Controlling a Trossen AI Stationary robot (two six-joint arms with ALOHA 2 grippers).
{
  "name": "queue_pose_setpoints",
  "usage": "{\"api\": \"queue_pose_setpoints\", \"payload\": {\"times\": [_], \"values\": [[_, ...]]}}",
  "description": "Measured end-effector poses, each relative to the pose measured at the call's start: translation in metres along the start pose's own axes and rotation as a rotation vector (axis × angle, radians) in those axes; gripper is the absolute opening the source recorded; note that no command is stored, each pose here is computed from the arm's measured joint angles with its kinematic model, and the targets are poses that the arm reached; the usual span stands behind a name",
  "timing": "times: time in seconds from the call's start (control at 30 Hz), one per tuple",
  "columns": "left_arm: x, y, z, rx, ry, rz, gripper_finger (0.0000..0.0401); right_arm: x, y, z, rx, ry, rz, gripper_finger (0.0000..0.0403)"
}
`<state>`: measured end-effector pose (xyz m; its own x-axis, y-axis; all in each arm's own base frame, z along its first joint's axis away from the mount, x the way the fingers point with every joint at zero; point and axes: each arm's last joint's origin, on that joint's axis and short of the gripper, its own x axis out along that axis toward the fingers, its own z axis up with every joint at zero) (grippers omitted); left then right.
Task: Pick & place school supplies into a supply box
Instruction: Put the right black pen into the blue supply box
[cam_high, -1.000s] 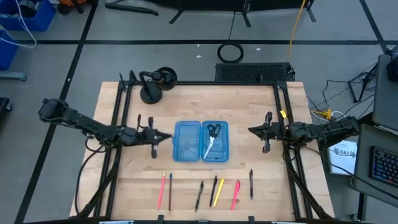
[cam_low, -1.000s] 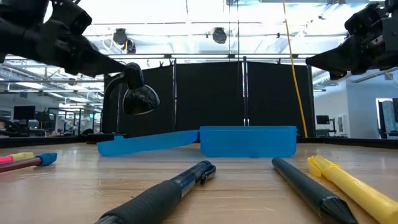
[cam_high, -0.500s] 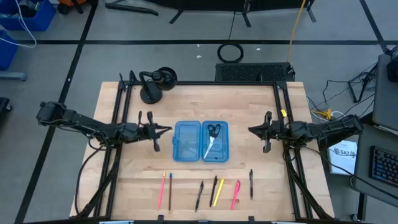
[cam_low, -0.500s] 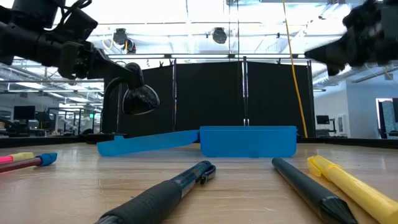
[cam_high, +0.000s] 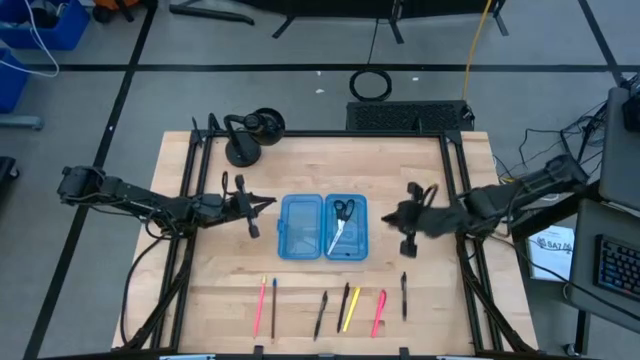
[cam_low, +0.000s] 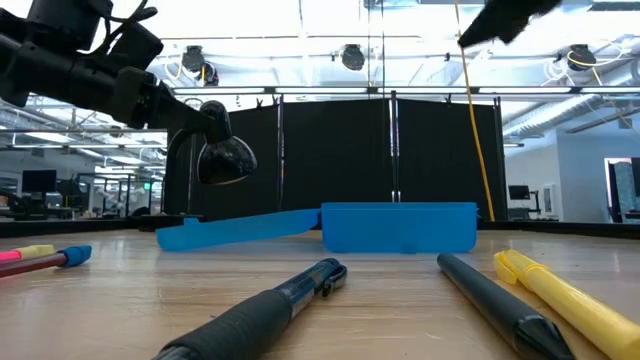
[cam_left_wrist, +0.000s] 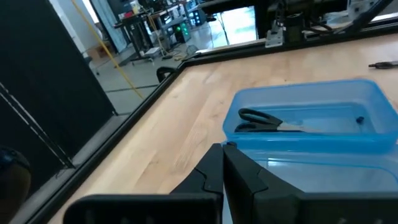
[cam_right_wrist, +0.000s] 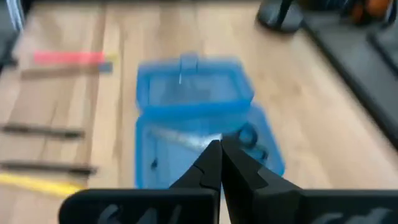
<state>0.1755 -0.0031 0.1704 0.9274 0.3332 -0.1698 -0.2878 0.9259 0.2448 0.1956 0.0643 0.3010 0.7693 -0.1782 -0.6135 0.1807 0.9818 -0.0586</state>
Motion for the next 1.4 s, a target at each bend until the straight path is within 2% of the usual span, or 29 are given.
{"api": "queue_pose_setpoints", "payload": {"times": [0.1, 0.2, 0.37, 0.5, 0.6, 0.8, 0.93, 1.0, 1.23, 1.4], "values": [[0.000, 0.001, 0.000, -0.011, -0.004, 0.006, 0.0005, -0.002, 0.025, 0.027, -0.002, 0.118, -0.003, 0.0000], [0.000, 0.001, 0.000, -0.034, -0.004, 0.008, 0.0004, 0.000, 0.051, 0.043, 0.020, 0.235, -0.031, 0.0000], [0.000, 0.001, 0.000, -0.095, -0.004, 0.008, 0.0023, -0.003, 0.091, 0.052, 0.087, 0.332, -0.027, 0.0000], [0.000, 0.001, -0.001, -0.161, 0.007, 0.006, 0.0032, -0.001, 0.121, 0.039, 0.241, 0.412, 0.012, 0.0000], [0.000, 0.000, -0.003, -0.178, 0.026, -0.011, 0.0030, -0.002, 0.145, 0.021, 0.383, 0.488, -0.006, 0.0000], [0.000, -0.001, -0.005, -0.182, 0.051, -0.028, 0.0018, 0.006, 0.187, -0.021, 0.588, 0.562, -0.169, 0.0000], [0.000, -0.001, -0.005, -0.181, 0.049, -0.028, 0.0006, 0.019, 0.197, -0.037, 0.613, 0.499, -0.276, 0.0006], [0.000, -0.001, -0.005, -0.182, 0.049, -0.028, 0.0003, 0.024, 0.198, -0.040, 0.636, 0.515, -0.305, 0.0021], [0.000, -0.001, -0.005, -0.190, 0.048, -0.028, 0.0027, 0.041, 0.190, -0.049, 0.759, 0.644, -0.378, 0.0114], [0.000, -0.001, -0.005, -0.209, 0.049, -0.027, 0.0036, 0.046, 0.184, -0.065, 0.825, 0.754, -0.461, 0.0174]]}}
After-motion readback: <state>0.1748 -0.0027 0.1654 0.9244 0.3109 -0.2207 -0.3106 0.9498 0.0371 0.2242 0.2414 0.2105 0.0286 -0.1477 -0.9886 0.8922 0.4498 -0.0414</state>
